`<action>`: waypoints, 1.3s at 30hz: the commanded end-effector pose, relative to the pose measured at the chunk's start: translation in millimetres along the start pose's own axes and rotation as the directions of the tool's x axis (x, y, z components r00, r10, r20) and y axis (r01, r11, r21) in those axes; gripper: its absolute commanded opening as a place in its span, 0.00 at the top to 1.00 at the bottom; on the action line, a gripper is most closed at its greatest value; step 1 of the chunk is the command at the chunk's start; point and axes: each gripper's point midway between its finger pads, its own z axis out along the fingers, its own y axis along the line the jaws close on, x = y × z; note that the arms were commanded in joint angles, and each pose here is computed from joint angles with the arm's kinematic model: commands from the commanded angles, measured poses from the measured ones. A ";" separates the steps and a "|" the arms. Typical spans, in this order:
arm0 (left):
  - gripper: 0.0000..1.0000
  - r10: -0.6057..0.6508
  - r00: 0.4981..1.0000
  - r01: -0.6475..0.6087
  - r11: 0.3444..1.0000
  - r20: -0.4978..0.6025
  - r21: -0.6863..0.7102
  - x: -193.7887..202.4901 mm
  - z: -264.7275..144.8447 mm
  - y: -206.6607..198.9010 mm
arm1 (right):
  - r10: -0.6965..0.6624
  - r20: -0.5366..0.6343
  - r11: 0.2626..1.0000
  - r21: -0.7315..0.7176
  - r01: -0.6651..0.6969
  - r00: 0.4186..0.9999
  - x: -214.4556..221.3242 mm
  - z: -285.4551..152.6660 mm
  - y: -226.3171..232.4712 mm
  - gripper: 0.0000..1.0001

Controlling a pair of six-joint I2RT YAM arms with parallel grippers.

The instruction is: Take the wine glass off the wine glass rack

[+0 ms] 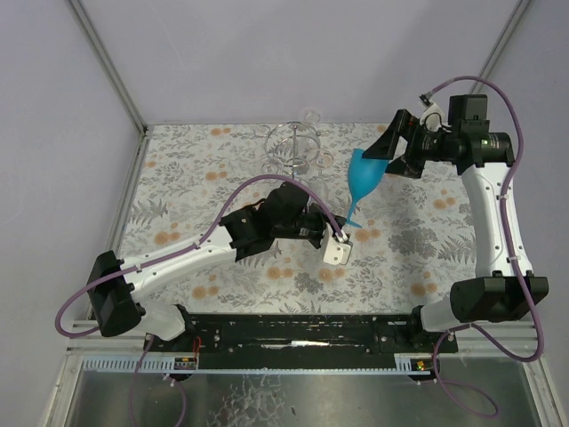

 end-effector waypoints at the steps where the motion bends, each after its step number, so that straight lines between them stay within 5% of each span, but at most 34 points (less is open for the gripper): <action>1: 1.00 0.045 0.997 -0.040 0.996 0.061 -0.074 -21.8 -1.1 22.0 | -0.009 -0.024 1.000 -0.022 0.009 1.000 5.7 14.6 4.8 0.01; 15: 1.00 0.050 0.996 -0.045 0.996 0.069 -0.070 -26.8 -0.8 19.2 | -0.010 -0.027 1.000 -0.024 0.009 1.000 10.0 24.7 2.8 0.03; 21: 1.00 0.050 0.997 -0.046 0.996 0.059 -0.075 -25.8 0.4 20.6 | 0.017 -0.062 0.999 -0.028 -0.019 0.998 17.7 29.7 -2.2 0.51; 23: 1.00 0.050 0.997 -0.045 0.996 0.053 -0.082 -24.9 0.7 22.1 | 0.016 -0.062 0.999 -0.028 -0.018 0.998 17.8 29.1 -2.2 0.54; 25: 0.86 0.048 0.998 -0.044 0.995 0.043 -0.091 -22.8 1.0 23.8 | 0.014 -0.056 1.000 -0.026 -0.015 0.998 16.7 27.9 -1.3 0.54; 30: 0.03 0.037 0.999 -0.033 0.988 0.023 -0.152 -20.6 0.5 36.2 | -0.007 -0.030 1.000 -0.004 0.007 1.000 8.8 21.2 3.6 0.53; 39: 0.00 -0.159 0.984 0.177 0.934 0.081 -0.312 -34.2 -18.2 89.9 | -0.093 0.099 0.984 0.163 0.076 0.991 -33.7 9.8 -5.1 0.53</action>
